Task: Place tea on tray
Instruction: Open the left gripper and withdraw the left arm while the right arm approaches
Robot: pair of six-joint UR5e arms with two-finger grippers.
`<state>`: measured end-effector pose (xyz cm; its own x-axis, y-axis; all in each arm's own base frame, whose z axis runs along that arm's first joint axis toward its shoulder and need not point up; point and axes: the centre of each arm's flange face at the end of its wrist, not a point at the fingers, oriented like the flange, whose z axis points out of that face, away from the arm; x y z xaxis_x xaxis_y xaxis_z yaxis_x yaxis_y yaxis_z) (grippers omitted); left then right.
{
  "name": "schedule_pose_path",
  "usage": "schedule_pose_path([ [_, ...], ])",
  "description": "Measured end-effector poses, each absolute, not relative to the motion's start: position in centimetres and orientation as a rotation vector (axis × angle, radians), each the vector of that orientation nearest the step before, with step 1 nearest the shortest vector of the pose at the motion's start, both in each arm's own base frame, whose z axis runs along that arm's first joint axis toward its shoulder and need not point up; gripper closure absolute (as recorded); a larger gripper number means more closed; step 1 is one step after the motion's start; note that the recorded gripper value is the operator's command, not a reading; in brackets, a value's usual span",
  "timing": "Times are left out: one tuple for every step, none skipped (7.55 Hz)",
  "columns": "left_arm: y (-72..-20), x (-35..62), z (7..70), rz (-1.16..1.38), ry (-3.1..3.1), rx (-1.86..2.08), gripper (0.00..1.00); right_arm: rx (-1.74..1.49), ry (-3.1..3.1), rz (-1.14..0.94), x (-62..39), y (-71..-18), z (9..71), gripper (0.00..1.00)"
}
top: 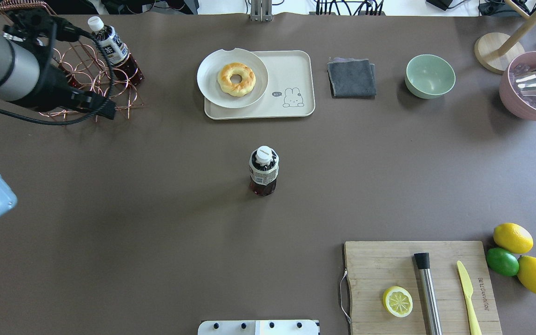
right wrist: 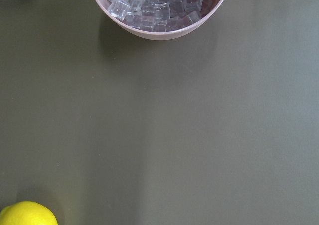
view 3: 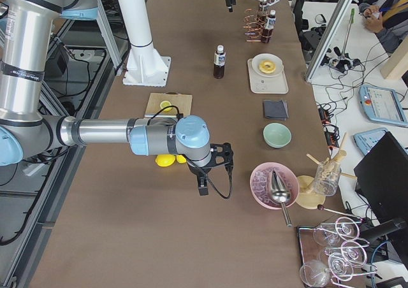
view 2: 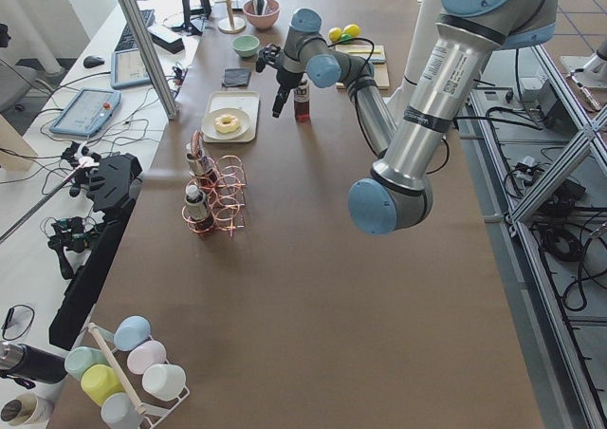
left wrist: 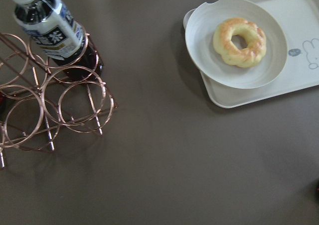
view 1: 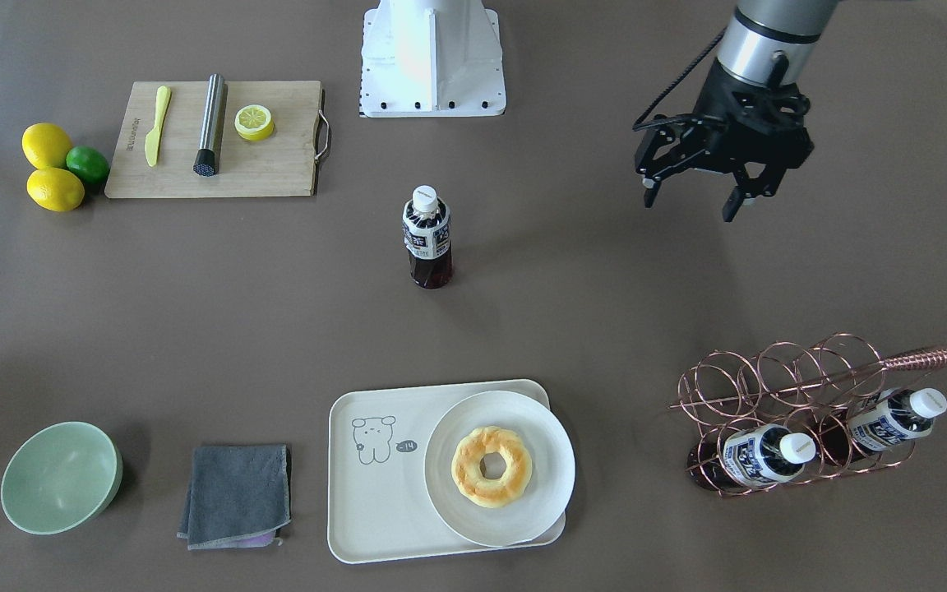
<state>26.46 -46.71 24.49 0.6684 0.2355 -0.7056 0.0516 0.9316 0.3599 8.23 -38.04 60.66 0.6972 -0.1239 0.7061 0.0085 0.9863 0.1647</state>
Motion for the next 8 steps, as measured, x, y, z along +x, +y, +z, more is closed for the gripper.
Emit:
schedule_pose_path([
  [-47.8,22.3,28.4,0.158,0.806,0.366,0.02,0.156,-0.796,-0.082,7.9,-38.5,60.3,0.00],
  [-48.5,17.4,32.4,0.207,0.767,0.364,0.02,0.155,-0.796,-0.088,7.5,-38.8,60.1,0.00],
  [-48.9,13.6,35.7,0.242,0.739,0.357,0.02,0.150,-0.799,-0.079,7.1,-39.2,59.6,0.00],
  [-49.0,10.8,38.2,0.259,0.716,0.350,0.02,0.149,-0.804,-0.058,6.3,-40.2,58.3,0.00],
  [-48.6,9.1,39.9,0.266,0.702,0.342,0.02,0.147,-0.815,-0.029,4.5,-41.4,55.6,0.00],
  [-48.2,8.0,40.8,0.264,0.695,0.338,0.02,0.146,-0.834,0.001,1.9,-42.5,51.8,0.00],
  [-47.9,7.4,41.3,0.259,0.692,0.335,0.02,0.137,-0.862,0.036,-1.6,-43.5,47.3,0.00],
  [-47.8,7.2,41.6,0.257,0.690,0.332,0.02,0.115,-0.902,0.069,-6.1,-44.1,42.4,0.00],
])
